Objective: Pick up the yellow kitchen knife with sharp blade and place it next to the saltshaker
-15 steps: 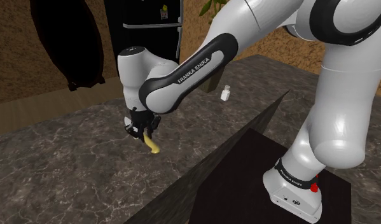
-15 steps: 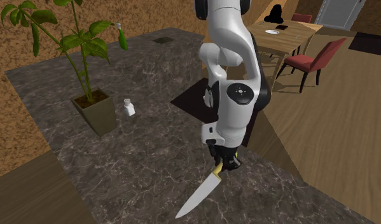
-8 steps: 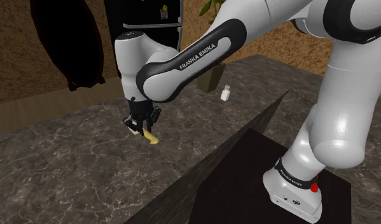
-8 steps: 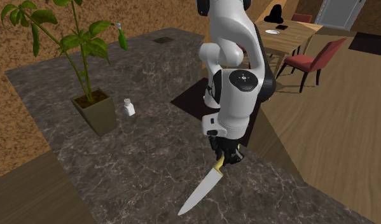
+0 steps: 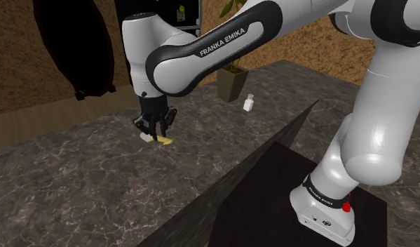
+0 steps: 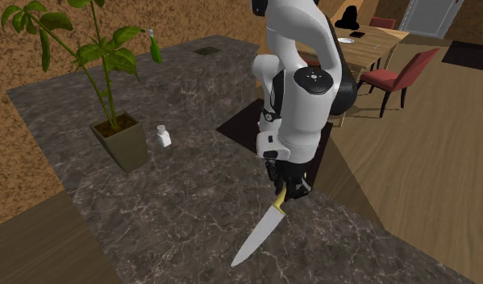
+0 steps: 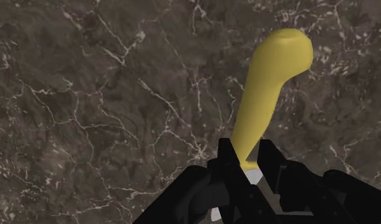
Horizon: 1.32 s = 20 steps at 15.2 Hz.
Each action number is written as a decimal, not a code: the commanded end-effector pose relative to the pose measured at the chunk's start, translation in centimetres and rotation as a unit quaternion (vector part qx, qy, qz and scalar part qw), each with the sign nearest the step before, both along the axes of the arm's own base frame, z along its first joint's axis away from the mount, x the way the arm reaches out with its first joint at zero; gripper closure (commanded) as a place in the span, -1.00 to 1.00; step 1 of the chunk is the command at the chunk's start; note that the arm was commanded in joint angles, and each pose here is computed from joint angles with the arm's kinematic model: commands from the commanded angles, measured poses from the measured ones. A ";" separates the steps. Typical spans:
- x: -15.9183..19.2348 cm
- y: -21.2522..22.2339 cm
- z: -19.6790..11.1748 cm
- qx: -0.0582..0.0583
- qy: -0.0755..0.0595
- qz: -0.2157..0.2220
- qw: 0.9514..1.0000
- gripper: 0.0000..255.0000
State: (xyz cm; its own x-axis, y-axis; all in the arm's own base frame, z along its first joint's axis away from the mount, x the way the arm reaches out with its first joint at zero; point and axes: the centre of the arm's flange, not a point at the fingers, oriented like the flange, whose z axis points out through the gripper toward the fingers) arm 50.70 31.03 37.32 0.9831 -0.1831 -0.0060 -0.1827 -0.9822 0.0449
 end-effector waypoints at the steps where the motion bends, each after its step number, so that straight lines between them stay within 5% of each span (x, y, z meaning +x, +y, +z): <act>1: -0.1 0.0 1.0 0.000 0.000 0.000 1.000 1.00; 8: -0.1 0.0 4.3 0.000 0.000 0.000 1.000 1.00; 20: -0.1 -15.9 4.3 0.000 0.000 0.000 1.000 1.00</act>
State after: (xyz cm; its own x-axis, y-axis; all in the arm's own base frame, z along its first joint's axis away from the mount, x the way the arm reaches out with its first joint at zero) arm 50.81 16.72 41.32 0.9828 -0.1844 -0.0064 -0.1840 -0.9819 0.0456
